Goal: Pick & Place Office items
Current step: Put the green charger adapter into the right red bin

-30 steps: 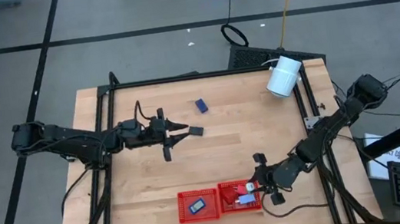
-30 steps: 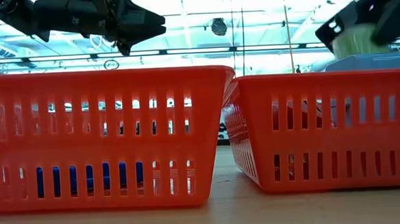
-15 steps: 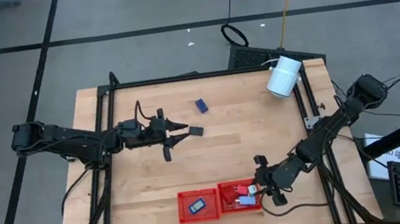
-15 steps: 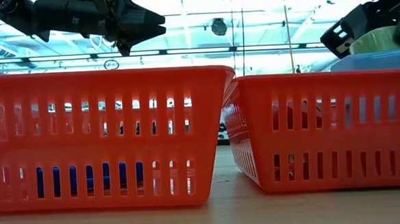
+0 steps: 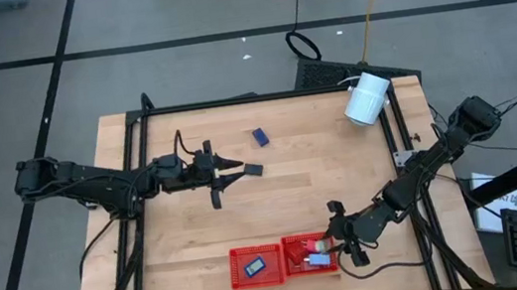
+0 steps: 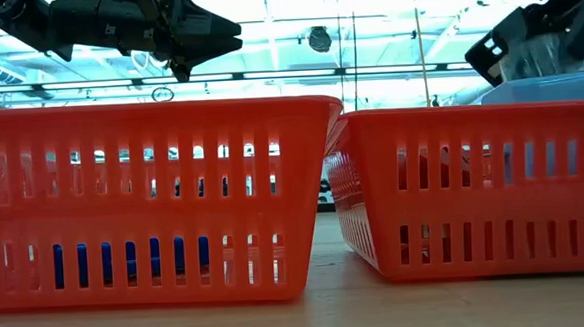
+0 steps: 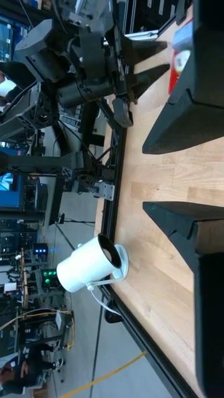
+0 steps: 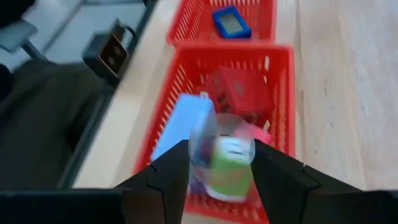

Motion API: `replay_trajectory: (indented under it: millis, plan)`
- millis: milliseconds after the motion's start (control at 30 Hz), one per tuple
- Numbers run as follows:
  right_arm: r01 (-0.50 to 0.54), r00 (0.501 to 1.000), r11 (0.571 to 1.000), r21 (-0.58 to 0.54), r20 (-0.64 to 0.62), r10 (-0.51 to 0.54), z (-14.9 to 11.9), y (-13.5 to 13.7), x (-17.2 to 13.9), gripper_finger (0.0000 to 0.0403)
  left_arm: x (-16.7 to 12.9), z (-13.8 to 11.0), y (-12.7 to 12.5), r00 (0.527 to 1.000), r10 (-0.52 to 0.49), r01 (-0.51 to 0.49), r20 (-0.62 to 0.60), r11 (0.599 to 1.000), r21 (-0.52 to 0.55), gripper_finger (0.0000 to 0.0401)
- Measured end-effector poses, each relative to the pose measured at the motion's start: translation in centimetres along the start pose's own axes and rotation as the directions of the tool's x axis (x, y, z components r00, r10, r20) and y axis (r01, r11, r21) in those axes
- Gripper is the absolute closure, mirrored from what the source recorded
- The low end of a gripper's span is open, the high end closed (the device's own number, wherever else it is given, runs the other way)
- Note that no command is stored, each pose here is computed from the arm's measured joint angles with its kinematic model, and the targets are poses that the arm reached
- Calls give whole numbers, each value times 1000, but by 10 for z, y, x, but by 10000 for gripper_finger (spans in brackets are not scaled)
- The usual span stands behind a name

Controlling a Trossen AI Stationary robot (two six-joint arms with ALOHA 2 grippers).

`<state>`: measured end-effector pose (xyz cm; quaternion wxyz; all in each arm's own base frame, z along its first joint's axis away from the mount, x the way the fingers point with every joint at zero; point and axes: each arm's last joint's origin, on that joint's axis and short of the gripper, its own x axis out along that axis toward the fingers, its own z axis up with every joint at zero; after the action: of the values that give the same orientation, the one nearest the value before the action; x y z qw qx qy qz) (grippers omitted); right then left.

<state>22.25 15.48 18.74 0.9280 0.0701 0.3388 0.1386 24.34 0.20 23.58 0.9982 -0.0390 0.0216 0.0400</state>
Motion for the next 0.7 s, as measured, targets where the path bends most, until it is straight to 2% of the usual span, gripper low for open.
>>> replay_trajectory:
  millis: [267, 467, 600, 700]
  plan:
    - [-46, 993, 998, -47, 110, 51, 11, 5, -1, 242, 0, 0, 0, 1000, 0, 0, 0, 1000, -2, 253]
    - [-43, 993, 997, -65, 108, 50, 10, 5, -1, 244, 0, 0, 0, 1000, 0, 0, 0, 1000, -3, 241]
    - [-29, 996, 993, -115, 82, 39, 8, 4, 0, 244, 0, 0, 0, 1000, 0, 0, 1, 1000, -4, 235]
    - [-9, 998, 994, -105, 58, 15, 5, 2, 0, 240, 0, 0, 0, 1000, 0, 0, 1, 1000, -5, 231]
